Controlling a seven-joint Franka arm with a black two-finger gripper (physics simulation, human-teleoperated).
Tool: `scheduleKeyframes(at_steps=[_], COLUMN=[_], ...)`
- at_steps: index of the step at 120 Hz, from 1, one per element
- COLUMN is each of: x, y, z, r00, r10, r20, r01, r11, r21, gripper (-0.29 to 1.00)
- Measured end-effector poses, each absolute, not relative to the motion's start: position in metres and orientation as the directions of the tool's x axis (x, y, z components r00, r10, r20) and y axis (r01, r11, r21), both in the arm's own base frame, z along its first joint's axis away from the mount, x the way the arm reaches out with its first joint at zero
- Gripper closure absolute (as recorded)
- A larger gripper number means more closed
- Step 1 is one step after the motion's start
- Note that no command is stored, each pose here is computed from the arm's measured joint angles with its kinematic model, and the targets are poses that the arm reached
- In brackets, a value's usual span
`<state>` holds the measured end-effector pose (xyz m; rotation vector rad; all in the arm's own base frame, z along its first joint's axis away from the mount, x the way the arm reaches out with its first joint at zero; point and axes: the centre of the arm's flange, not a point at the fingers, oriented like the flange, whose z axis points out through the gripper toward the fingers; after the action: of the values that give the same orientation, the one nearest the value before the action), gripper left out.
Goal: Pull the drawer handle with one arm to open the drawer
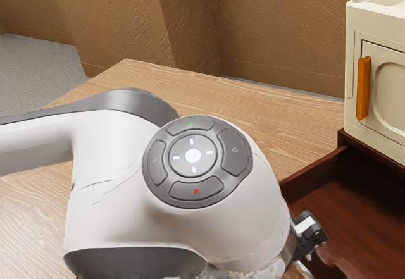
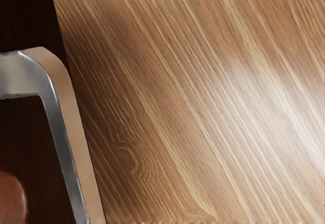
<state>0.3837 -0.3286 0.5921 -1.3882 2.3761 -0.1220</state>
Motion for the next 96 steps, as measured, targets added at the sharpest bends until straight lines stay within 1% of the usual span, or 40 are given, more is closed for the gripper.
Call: scheduleKeyframes(at_steps=[22,37,44,50,58,70,83,96], x=[0.385,0.405,0.414,0.429,0.452,0.473,0.492,0.502], y=[-0.315,-0.266,-0.246,-0.218,-0.159,-0.082,-0.005,0.043], z=[0.667,0.720,0.734,0.737,0.737,0.734,0.714,0.695], r00=[-0.376,-0.272,-0.227,-0.158,-0.017,0.178,0.367,0.494], r10=[-0.890,-0.941,-0.959,-0.976,-0.993,-0.980,-0.929,-0.869], r20=[-0.257,-0.200,-0.173,-0.152,-0.118,-0.090,-0.044,-0.012], r01=[-0.831,-0.863,-0.877,-0.900,-0.928,-0.929,-0.897,-0.848], r11=[0.447,0.331,0.278,0.206,0.059,-0.137,-0.340,-0.479], r21=[-0.332,-0.382,-0.392,-0.385,-0.368,-0.345,-0.281,-0.226], gripper=[0.01,0.00,0.00,0.00,0.00,0.00,0.00,0.00])
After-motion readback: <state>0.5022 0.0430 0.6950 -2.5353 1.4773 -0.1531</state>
